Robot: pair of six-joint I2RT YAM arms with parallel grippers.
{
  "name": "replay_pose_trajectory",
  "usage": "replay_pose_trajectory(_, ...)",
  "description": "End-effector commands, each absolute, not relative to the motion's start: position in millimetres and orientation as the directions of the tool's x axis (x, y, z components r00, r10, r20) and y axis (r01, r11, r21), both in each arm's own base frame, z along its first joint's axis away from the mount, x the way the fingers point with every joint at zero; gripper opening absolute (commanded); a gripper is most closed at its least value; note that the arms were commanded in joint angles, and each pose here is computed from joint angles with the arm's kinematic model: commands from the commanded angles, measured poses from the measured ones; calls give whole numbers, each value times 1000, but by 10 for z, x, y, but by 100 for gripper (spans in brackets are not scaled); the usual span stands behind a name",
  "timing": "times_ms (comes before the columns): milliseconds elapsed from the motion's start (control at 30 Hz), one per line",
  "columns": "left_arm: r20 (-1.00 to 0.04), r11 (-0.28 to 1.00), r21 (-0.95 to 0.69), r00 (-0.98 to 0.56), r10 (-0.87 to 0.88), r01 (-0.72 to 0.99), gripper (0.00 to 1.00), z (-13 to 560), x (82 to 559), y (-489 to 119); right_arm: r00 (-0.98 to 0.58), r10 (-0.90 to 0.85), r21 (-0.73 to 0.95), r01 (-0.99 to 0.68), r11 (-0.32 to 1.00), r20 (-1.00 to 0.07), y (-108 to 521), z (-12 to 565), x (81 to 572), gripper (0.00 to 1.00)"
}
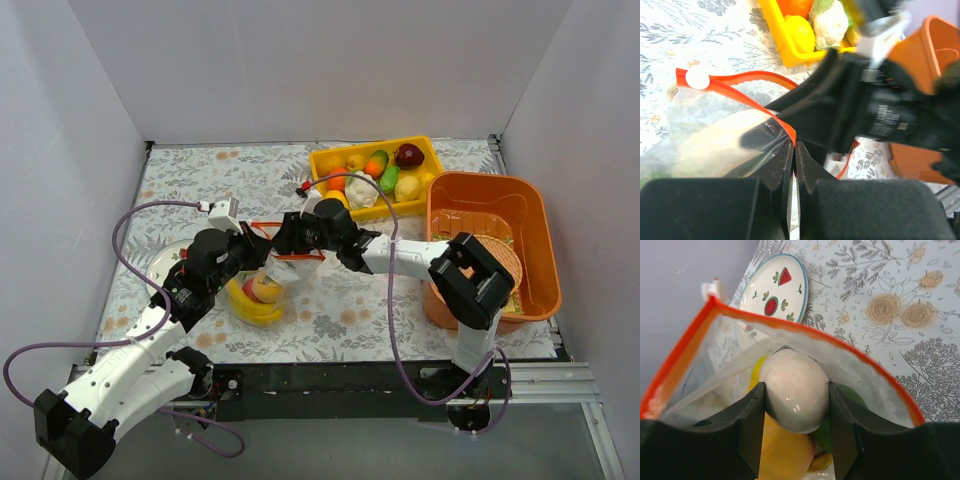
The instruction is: Open the zip-top bag and remove the fake food
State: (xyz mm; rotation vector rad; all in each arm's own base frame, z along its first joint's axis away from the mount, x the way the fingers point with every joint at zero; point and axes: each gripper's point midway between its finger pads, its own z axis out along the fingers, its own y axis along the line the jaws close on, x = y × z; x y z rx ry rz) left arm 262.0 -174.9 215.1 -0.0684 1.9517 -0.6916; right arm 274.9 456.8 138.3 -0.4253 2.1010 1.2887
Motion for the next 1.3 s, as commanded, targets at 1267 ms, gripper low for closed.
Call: replay_pose_trajectory(1267,-829,884,-452,-421,-368,119,0,2230,2761,-1520,-396,101,289,-452,844,-913,2757,3416,3212,25)
